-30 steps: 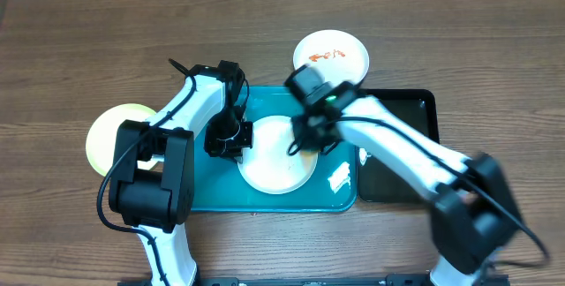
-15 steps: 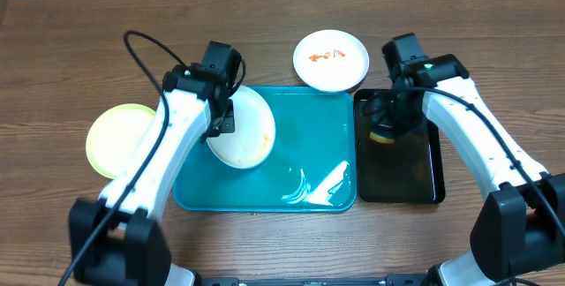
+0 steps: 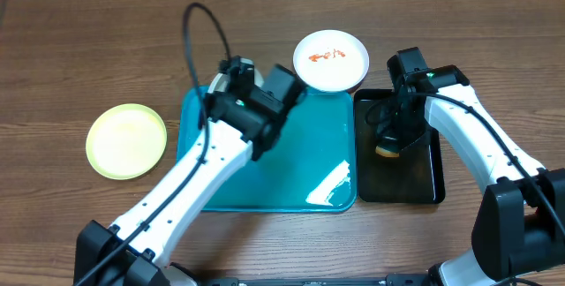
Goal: Clean dirty plates on tray and stack at the side
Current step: 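Carry the white plate left with the left gripper onto the yellow plate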
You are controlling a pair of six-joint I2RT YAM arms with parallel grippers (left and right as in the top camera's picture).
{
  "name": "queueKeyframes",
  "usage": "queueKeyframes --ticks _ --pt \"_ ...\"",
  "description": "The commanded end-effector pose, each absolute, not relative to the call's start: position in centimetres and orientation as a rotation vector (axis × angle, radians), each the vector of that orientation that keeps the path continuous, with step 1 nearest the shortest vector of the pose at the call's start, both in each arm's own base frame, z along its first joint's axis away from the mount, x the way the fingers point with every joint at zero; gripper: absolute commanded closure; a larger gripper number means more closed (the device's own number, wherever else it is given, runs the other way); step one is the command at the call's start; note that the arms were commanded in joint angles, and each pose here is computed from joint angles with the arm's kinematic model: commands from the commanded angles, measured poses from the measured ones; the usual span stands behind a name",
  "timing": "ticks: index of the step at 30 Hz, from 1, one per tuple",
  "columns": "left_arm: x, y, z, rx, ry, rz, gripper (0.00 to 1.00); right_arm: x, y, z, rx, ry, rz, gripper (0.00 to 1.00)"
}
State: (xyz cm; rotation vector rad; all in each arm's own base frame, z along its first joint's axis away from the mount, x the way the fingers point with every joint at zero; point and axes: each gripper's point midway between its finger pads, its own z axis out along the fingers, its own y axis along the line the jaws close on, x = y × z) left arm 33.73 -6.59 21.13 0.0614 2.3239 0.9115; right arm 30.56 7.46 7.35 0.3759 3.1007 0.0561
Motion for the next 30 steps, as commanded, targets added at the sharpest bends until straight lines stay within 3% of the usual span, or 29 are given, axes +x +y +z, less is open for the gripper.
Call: queueKeyframes --ticks 1,30 --pt "33.5 -8.0 25.5 0.083 2.068 1.042 0.96 30.7 7.3 7.5 0.375 3.09 0.05 0.96" --pt "32.7 -10.1 27.1 0.175 1.958 1.094 0.96 30.7 7.3 7.5 0.375 3.093 0.048 0.96"
